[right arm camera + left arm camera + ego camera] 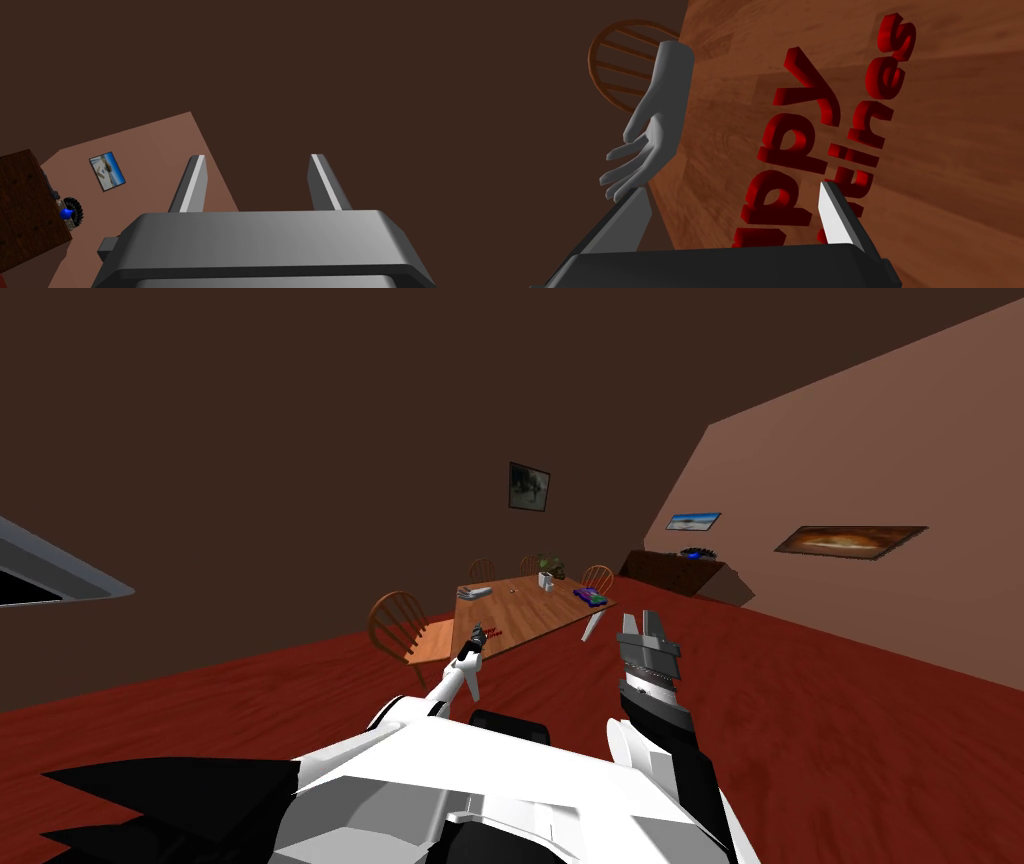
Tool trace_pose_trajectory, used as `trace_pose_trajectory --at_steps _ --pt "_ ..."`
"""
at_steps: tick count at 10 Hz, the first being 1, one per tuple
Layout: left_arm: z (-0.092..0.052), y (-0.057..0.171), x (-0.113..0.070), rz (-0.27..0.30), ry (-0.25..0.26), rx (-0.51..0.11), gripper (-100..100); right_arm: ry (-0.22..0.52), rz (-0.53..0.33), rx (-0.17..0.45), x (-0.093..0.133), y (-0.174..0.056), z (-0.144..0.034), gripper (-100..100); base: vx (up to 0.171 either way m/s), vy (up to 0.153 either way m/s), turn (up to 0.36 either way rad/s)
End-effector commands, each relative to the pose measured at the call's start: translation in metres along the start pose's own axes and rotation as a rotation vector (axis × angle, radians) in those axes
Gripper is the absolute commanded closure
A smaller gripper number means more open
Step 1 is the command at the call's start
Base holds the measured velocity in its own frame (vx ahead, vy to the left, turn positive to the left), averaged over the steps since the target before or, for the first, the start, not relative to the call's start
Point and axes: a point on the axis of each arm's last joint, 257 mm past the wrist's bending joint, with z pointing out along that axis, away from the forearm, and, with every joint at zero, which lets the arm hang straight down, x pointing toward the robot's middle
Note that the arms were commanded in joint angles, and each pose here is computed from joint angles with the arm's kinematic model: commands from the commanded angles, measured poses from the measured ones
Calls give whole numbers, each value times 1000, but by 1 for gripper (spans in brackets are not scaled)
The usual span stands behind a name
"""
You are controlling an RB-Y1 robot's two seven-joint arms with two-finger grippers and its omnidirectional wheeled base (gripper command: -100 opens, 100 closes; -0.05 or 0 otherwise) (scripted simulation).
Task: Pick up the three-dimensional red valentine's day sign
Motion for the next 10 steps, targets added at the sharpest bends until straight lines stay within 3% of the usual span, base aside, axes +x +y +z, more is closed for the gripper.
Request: trace_pose_trajectory --at_steps 1,2,6,7,8,10 --pt "0 0 0 0 0 0 -100 0 0 0 0 0 0 0 -22 15 -25" --pt "0 -1 0 -1 0 2 100 0 0 0 0 0 0 0 -6 0 -5" --pt "0 0 0 1 0 1 100 0 0 0 0 0 0 0 0 0 0" --pt "0 0 0 1 0 1 0 0 0 0 0 0 0 0 0 0 0" --pt "-5 6 -4 5 -1 -10 100 0 0 0 0 0 0 0 27 -18 63" --pt "-13 17 -11 15 -2 -30 100 0 0 0 0 0 0 0 55 -25 114"
